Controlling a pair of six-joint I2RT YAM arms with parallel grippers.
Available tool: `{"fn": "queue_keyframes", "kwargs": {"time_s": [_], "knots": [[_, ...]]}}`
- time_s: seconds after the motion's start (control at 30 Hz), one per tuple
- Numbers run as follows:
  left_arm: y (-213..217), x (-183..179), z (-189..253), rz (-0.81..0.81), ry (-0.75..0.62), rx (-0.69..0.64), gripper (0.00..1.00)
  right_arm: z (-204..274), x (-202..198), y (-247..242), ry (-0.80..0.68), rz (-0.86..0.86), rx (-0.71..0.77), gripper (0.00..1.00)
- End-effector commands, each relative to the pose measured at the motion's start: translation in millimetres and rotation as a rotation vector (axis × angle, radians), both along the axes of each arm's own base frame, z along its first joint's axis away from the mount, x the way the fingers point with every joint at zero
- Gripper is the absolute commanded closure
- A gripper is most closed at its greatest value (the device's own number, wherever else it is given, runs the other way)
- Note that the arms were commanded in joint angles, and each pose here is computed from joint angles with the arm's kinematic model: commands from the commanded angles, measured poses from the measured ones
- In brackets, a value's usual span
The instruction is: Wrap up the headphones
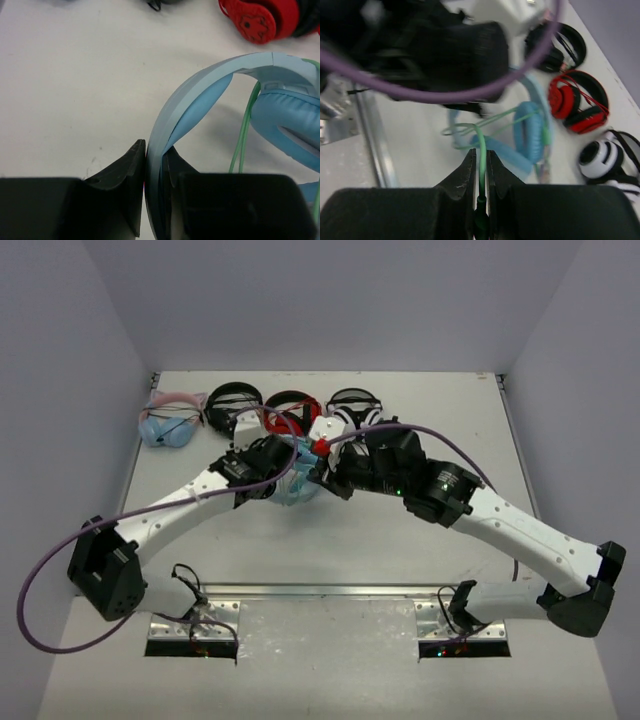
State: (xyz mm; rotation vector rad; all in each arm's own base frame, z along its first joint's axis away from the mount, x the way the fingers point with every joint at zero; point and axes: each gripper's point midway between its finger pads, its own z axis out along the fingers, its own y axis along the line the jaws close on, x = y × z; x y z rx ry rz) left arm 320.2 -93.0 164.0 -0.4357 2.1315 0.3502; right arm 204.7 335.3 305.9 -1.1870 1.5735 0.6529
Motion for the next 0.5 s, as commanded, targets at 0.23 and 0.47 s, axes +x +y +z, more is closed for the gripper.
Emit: {"fn": "queue_keyframes", "kwargs": {"time_s": [0.23,0.47], "knots": [[-49.9,-22.1,28.6,-0.365,-0.341,-0.348,1.00,-3.0,74.1,-45.0,-0.218,-0.143,-0.182,0.99],[-80.8,-32.1,18.0,-0.541,-0.269,-0.349,1.00,-16.3,113.0,-46.9,-0.182,-0.197,-0.275,0.99]]}}
